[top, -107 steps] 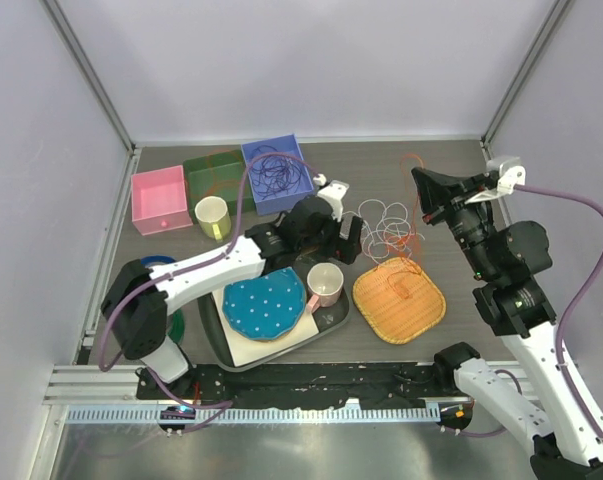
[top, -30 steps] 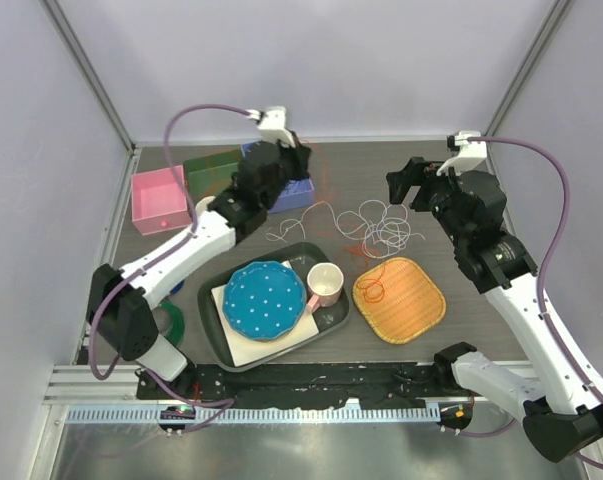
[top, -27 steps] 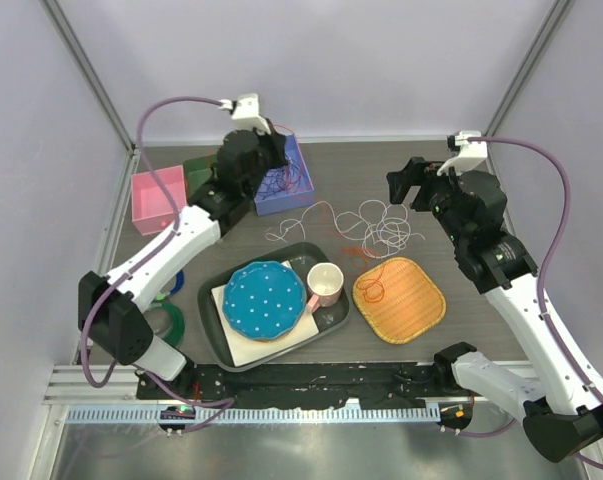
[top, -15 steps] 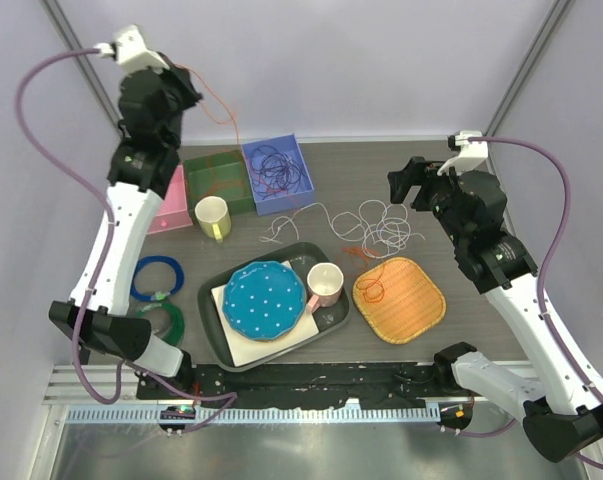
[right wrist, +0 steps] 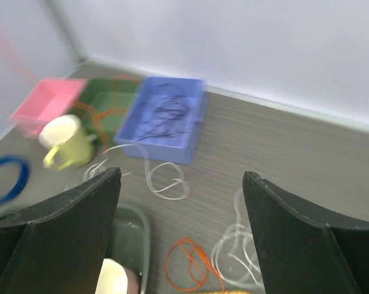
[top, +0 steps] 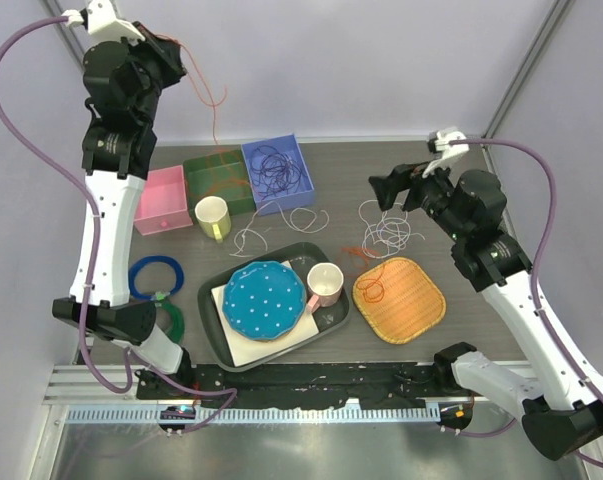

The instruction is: Untangle the cables

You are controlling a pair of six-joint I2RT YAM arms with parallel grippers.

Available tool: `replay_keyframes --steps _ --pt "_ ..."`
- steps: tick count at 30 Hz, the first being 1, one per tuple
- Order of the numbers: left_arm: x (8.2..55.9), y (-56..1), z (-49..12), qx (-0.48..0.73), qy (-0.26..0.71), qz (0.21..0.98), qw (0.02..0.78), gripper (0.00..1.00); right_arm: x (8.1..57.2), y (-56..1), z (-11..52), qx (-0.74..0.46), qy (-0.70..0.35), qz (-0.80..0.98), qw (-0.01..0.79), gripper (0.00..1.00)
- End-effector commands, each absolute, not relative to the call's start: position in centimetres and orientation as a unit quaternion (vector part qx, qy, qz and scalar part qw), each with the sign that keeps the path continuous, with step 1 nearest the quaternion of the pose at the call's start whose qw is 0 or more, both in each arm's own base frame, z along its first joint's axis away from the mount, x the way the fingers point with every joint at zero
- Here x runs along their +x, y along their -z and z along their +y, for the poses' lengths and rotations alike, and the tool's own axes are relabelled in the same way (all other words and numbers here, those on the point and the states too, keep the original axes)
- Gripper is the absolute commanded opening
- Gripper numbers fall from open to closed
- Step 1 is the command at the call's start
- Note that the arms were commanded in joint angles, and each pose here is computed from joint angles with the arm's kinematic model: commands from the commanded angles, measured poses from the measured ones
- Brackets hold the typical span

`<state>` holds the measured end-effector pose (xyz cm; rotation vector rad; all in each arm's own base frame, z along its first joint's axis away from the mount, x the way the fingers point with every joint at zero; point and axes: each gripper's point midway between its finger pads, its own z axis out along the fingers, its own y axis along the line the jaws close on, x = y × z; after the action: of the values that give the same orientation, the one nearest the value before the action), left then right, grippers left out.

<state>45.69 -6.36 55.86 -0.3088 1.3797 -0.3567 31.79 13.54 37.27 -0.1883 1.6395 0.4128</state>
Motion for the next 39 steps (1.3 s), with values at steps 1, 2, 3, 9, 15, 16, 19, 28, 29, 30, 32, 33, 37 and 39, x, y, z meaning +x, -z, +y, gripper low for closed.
replay_keyframes --steps 1,2,3,9,15,16,19,28,29,30,32,33,37,39 --pt "45.3 -54.7 -10.8 -0.068 0.263 0.652 0.708 0.0 28.4 -36.3 22.1 -0.372 -0.304 0.604 0.635 0.84" --pt "45.0 -54.5 -11.9 -0.049 0.283 0.655 0.699 0.0 28.2 -35.5 22.9 -0.414 -0.305 0.58 0.631 0.84" --pt "45.0 -54.2 -12.4 -0.04 0.293 0.658 0.693 0.0 27.7 -34.5 23.5 -0.438 -0.317 0.569 0.619 0.83" --pt "43.4 -53.2 -14.0 -0.006 0.32 0.659 0.681 0.0 36.2 -32.6 22.6 -0.306 -0.261 0.675 0.618 0.84" --pt "42.1 -51.5 -13.7 -0.01 0.319 0.65 0.69 0.0 41.6 -23.0 23.1 -0.183 -0.257 0.813 0.488 0.79" --pt "41.9 -51.5 -13.6 -0.009 0.318 0.646 0.694 0.0 41.9 -22.2 23.8 -0.192 -0.27 0.81 0.484 0.78" --pt "41.5 -50.9 -13.4 -0.004 0.31 0.649 0.695 0.0 42.8 -18.3 25.7 -0.204 -0.298 0.815 0.452 0.76" --pt "40.3 -49.2 -13.0 0.011 0.292 0.652 0.7 0.0 46.2 -9.6 26.8 -0.188 -0.236 0.861 0.41 0.71" --pt "40.3 -49.1 -12.9 0.011 0.289 0.653 0.7 0.0 46.7 -9.4 26.8 -0.177 -0.229 0.864 0.412 0.69" --pt "40.3 -48.9 -12.9 0.011 0.288 0.654 0.7 0.0 47.7 -9.6 26.8 -0.167 -0.223 0.86 0.428 0.69" --pt "40.3 -48.1 -12.9 0.014 0.282 0.662 0.694 0.0 48.6 -8.6 26.6 -0.151 -0.212 0.862 0.434 0.66" --pt "40.2 -47.9 -12.9 0.016 0.281 0.665 0.692 0.0 48.9 -8.7 26.8 -0.148 -0.216 0.858 0.441 0.65" --pt "39.8 -47.2 -12.5 0.019 0.268 0.668 0.694 0.0 49.2 -8.0 26.9 -0.137 -0.217 0.864 0.434 0.28" --pt "39.4 -47.6 -12.1 0.018 0.261 0.663 0.702 0.0 49.2 -8.0 25.8 -0.108 -0.19 0.88 0.422 0.01"
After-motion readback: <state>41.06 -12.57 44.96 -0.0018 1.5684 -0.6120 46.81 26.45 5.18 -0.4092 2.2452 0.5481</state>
